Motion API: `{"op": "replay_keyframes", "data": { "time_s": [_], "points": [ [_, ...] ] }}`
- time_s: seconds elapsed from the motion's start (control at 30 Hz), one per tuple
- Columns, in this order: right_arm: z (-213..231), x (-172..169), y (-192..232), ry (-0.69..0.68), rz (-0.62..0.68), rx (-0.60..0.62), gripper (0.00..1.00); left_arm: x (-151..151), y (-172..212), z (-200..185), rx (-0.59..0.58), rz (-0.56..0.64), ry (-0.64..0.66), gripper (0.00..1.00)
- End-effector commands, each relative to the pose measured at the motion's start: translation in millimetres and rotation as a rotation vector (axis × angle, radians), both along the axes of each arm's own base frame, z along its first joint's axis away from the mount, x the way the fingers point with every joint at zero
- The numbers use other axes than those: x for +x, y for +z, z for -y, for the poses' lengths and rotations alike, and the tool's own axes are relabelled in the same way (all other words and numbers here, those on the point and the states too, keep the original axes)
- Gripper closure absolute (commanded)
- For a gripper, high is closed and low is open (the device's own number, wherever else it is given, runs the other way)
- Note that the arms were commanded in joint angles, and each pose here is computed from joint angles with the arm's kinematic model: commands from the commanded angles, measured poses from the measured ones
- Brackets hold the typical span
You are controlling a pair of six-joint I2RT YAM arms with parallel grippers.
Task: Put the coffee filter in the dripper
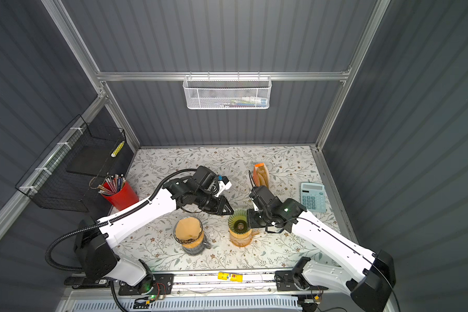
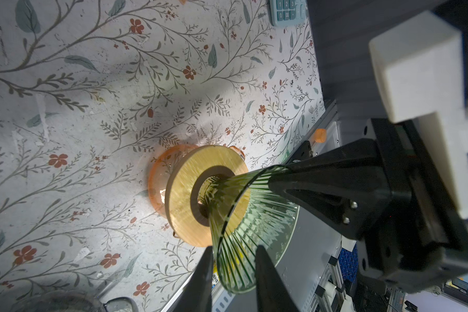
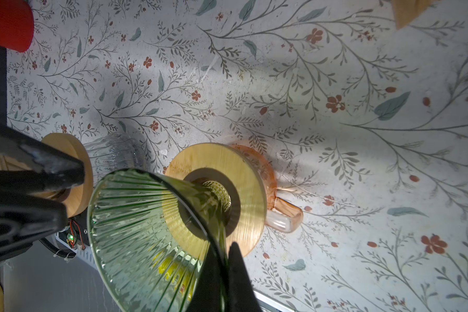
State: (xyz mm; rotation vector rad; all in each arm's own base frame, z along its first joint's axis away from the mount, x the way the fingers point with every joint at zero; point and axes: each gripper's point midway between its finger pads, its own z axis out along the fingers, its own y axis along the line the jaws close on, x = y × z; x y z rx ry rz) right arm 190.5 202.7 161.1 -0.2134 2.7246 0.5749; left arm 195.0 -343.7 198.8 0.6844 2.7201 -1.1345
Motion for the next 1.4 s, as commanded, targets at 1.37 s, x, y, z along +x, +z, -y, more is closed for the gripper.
{"op": "replay_keyframes", "data": {
  "time_s": [1.37],
  "points": [
    [-2,3,-18,-0.016,-0.049,0.003,1.00,-1,-24,-10,0.144,0.039,-0.003,0.85]
  ]
}}
